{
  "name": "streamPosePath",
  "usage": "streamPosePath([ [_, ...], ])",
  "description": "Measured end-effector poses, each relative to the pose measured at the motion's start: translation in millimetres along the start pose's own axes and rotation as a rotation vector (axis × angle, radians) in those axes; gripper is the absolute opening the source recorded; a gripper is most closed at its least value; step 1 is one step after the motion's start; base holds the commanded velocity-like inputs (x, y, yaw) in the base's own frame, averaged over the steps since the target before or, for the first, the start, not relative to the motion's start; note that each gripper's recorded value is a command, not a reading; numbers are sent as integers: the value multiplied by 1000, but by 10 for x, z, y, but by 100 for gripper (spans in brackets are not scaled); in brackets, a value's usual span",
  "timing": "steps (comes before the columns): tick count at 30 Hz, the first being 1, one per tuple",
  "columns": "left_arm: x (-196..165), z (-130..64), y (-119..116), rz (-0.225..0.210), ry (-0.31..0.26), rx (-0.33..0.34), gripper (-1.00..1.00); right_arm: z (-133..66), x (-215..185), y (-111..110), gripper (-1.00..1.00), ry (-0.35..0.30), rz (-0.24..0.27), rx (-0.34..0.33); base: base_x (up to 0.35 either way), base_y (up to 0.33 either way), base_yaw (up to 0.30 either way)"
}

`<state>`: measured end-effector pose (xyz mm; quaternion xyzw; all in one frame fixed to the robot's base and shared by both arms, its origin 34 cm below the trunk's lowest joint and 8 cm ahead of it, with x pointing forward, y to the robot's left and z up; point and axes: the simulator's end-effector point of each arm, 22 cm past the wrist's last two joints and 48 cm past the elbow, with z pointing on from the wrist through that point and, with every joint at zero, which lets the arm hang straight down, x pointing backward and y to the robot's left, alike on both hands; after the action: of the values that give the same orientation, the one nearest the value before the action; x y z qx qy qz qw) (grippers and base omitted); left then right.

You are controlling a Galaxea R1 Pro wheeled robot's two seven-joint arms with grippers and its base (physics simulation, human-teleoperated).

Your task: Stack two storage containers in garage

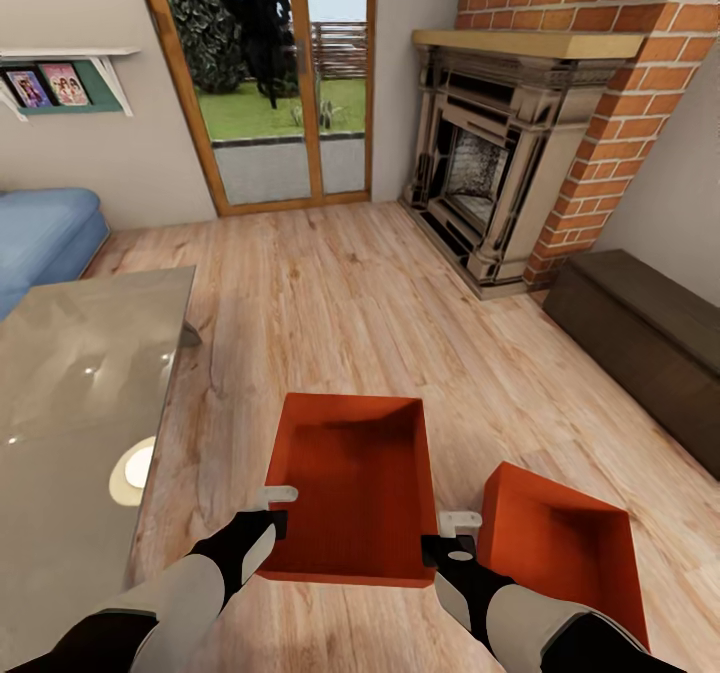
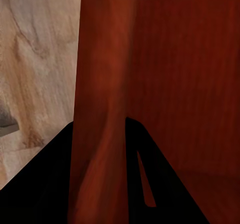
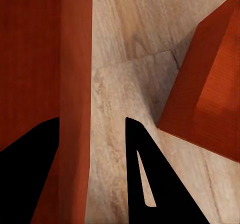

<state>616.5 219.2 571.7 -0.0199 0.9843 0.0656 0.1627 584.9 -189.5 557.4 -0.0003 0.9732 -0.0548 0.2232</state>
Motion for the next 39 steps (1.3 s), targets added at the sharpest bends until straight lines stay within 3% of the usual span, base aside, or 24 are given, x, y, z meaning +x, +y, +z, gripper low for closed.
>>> streamPosePath([
  [39, -341, -671, 88, -8, -57, 0, -100, -607, -418, -74, -100, -57, 5, 2, 0, 0, 0],
])
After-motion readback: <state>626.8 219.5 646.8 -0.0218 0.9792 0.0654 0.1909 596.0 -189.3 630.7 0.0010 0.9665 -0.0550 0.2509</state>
